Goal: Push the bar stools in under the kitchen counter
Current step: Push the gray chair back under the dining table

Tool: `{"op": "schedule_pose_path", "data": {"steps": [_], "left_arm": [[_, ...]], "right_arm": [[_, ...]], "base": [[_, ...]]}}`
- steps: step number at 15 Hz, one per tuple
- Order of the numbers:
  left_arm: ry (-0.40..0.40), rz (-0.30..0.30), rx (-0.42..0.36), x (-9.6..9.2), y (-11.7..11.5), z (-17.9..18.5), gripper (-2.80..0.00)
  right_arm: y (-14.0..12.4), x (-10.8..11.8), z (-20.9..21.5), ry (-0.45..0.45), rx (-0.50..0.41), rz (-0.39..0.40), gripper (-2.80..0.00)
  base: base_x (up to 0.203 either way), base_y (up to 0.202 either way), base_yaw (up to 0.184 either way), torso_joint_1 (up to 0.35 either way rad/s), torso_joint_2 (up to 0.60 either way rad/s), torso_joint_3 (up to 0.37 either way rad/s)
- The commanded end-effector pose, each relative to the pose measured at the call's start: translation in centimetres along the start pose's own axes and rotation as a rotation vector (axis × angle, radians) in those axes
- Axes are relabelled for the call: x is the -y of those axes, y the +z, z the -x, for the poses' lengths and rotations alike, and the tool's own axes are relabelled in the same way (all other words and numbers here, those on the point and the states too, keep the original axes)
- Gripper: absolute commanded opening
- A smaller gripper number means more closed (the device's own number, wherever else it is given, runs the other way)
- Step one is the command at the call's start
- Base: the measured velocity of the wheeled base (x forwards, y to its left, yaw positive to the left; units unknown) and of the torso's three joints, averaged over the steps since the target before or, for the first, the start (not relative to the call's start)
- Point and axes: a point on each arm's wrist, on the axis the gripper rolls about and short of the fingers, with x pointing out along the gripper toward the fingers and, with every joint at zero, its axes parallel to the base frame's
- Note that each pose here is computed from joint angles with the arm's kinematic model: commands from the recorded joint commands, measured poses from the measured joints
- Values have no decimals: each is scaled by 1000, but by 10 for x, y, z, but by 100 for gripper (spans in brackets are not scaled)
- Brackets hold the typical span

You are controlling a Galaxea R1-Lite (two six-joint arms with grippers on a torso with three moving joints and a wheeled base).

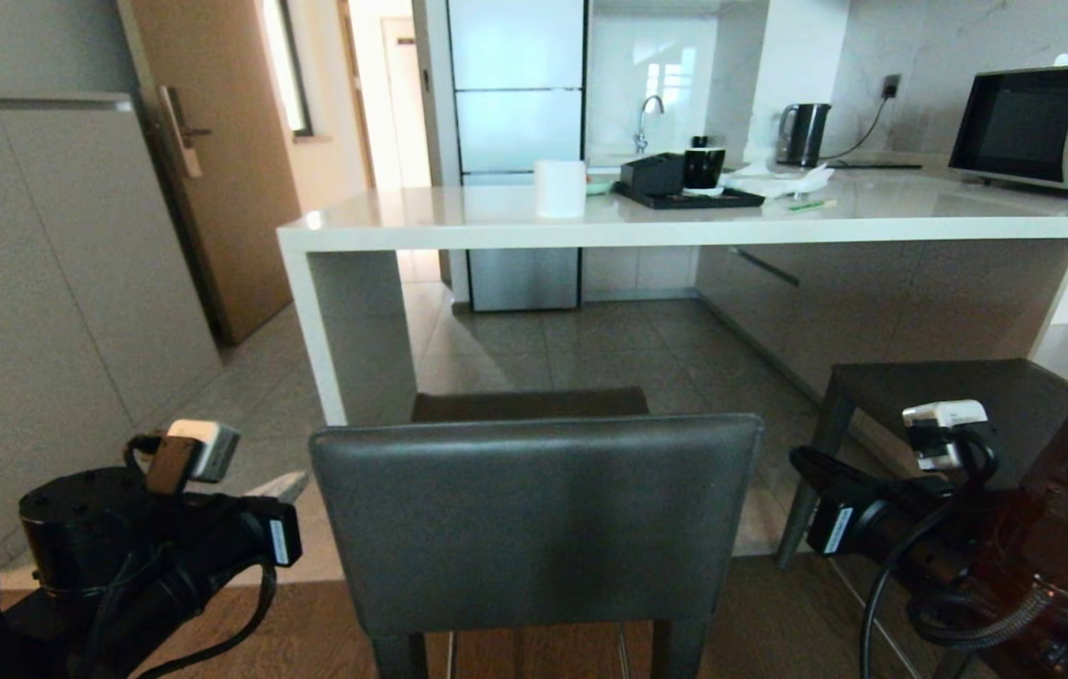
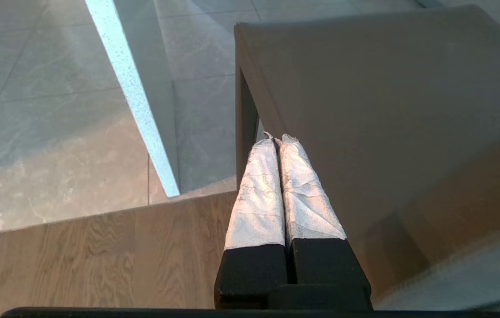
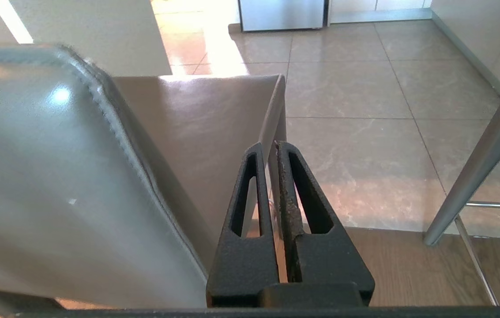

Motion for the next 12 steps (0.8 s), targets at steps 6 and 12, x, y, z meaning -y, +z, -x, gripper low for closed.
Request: {"op": "schedule_pose_path", "data": {"steps": [6, 12], "left_arm": [[-23, 11, 4, 6, -2, -12, -280], [-11, 43, 34, 29, 1, -23, -280]], "right_arm": [[-1, -6, -13, -17, 14, 2, -280], [-5, -16, -20, 0, 7, 4, -280]], "base": [[0, 0, 0, 0, 0, 0], [0, 0, 0, 0, 0, 0]]}}
